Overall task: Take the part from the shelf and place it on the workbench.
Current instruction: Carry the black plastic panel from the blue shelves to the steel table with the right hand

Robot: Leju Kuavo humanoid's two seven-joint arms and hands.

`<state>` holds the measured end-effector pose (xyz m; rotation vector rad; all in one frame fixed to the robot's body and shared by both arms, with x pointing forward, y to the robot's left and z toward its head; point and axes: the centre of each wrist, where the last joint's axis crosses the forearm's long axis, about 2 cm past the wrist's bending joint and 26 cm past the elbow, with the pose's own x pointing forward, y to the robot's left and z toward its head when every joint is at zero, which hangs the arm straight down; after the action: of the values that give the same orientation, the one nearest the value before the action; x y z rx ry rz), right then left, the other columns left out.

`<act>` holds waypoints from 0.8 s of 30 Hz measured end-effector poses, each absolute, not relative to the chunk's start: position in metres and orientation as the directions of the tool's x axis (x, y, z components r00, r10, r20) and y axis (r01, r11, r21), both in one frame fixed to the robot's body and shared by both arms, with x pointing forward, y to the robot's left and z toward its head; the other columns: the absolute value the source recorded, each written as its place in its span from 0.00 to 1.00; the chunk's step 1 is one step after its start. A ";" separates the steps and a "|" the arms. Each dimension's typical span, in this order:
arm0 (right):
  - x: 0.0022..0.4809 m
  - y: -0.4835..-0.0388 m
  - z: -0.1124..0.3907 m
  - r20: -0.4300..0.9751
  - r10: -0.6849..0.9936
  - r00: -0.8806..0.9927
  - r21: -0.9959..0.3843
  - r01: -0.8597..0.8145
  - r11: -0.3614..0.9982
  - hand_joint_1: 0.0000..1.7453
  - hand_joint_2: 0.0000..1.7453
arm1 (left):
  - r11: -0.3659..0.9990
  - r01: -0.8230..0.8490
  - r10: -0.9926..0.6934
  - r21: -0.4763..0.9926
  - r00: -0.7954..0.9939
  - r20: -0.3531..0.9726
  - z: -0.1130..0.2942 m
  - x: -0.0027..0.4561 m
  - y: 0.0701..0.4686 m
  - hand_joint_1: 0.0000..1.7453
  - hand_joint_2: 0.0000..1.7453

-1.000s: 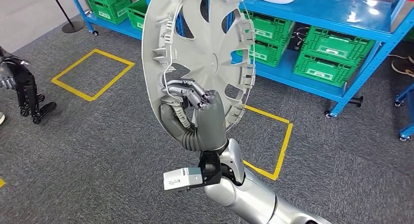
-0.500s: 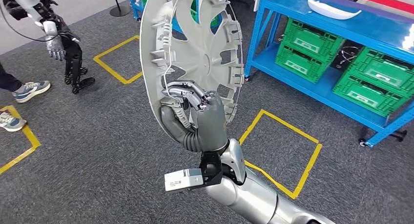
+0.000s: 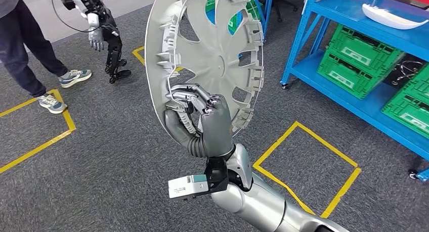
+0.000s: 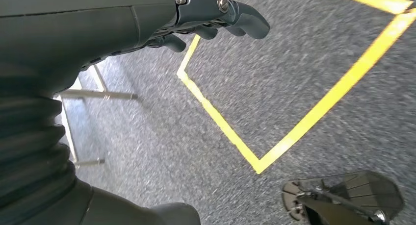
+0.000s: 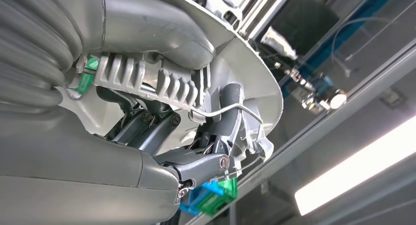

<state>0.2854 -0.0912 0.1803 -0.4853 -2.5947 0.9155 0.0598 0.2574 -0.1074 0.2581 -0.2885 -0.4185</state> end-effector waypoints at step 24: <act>0.282 -0.102 0.173 0.190 0.453 -0.871 -0.660 0.228 0.716 1.00 1.00 | 0.876 0.378 -0.453 0.298 0.858 0.242 -0.107 0.063 0.262 0.00 1.00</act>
<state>0.2824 -0.1017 0.1726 -0.5314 -2.5830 0.9290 0.0626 0.2623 -0.1074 0.2453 -0.3121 -0.4409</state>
